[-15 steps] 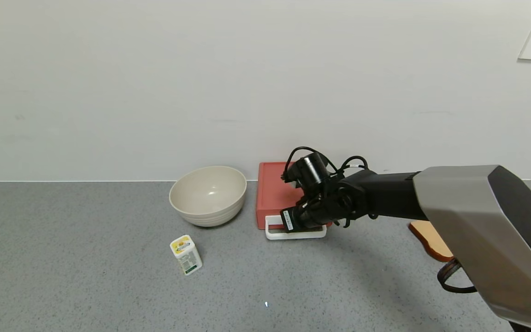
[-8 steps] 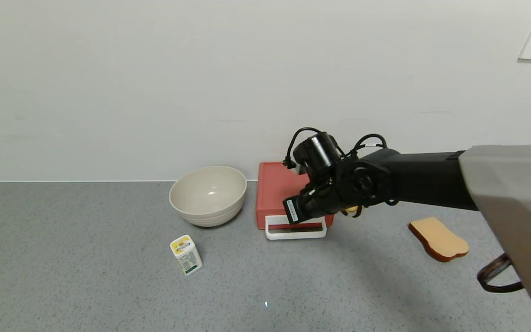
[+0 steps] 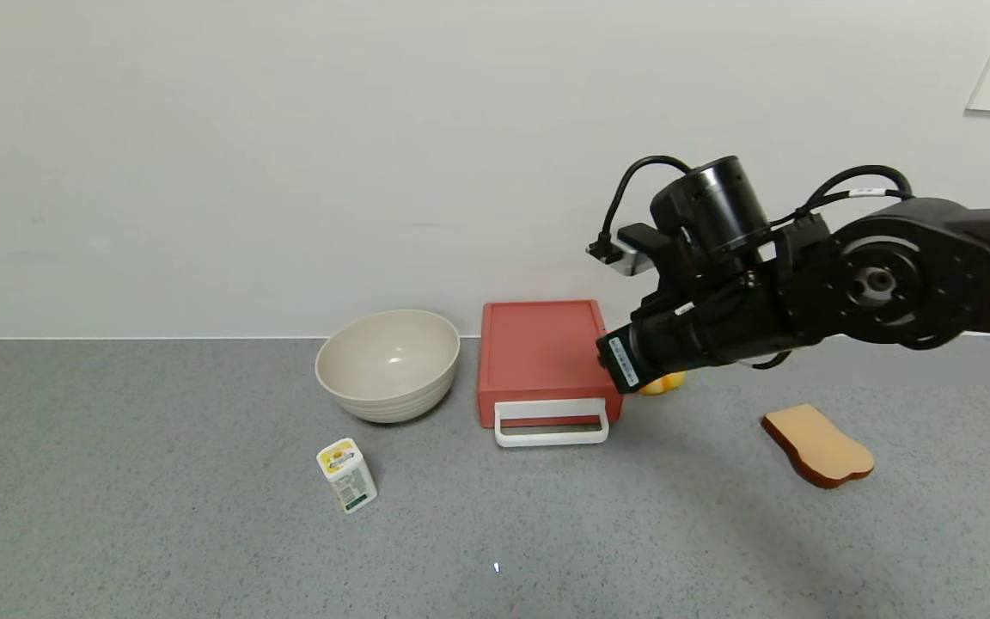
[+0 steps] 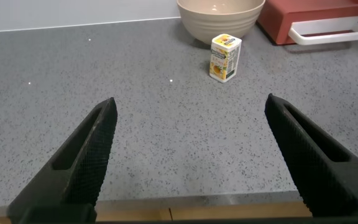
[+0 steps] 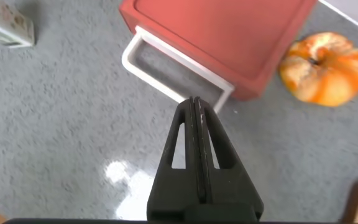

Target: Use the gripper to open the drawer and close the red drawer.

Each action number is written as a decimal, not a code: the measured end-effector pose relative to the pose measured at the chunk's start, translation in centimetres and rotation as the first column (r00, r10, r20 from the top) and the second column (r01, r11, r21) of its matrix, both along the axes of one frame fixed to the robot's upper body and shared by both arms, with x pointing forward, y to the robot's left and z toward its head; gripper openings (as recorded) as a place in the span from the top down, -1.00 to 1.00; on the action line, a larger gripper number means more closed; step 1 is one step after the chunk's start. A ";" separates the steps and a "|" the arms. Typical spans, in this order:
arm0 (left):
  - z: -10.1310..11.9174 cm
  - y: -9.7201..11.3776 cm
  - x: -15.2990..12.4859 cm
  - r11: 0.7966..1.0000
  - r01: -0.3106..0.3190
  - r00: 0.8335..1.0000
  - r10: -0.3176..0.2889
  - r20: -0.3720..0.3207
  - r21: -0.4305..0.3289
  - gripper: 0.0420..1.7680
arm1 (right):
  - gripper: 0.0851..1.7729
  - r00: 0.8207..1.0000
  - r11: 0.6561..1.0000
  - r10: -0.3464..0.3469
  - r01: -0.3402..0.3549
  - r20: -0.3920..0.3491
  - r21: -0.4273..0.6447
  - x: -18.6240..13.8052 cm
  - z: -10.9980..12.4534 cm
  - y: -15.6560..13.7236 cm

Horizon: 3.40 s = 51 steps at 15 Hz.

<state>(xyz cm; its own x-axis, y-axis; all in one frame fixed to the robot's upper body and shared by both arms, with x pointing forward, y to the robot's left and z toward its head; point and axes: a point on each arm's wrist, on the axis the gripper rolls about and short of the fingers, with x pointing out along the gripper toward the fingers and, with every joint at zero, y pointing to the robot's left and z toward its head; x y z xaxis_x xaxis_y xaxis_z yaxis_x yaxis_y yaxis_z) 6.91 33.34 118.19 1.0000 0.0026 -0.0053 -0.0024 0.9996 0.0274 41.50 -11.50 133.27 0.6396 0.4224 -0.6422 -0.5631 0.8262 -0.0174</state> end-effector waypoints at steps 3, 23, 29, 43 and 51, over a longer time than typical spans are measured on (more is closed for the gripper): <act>0.0 0.0 0.0 1.000 0.000 1.000 0.000 0.000 0.000 -0.94 | 0.96 0.996 0.996 0.084 -0.084 0.035 0.013 -1.1 -0.3 -2.4; 0.0 0.0 0.0 1.000 0.000 1.000 0.000 0.000 0.000 -0.94 | -0.60 0.969 0.969 0.096 -0.144 0.228 0.202 -10.0 0.0 -14.3; 0.0 0.0 0.0 1.000 0.000 1.000 0.000 0.000 0.000 -0.94 | -0.77 0.963 0.953 -0.104 0.025 0.249 0.302 -14.6 1.4 -17.9; 0.0 0.0 0.0 1.000 0.000 1.000 0.000 0.000 0.000 -0.94 | -0.90 0.750 0.842 -0.533 0.427 0.391 0.329 -29.3 0.1 -22.0; 0.0 0.0 0.0 1.000 0.000 1.000 0.000 0.000 0.000 -0.94 | -0.91 0.679 0.835 -0.547 0.396 0.490 0.383 -36.9 -5.2 -22.0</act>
<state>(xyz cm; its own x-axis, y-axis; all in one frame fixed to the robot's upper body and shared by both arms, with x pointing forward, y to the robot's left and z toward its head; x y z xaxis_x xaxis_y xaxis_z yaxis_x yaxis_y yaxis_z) 6.91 33.34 118.18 1.0000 0.0023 -0.0053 -0.0022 0.9996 0.0274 4.61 -33.53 128.04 0.9986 0.0451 -0.0278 -0.0444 0.9987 0.0266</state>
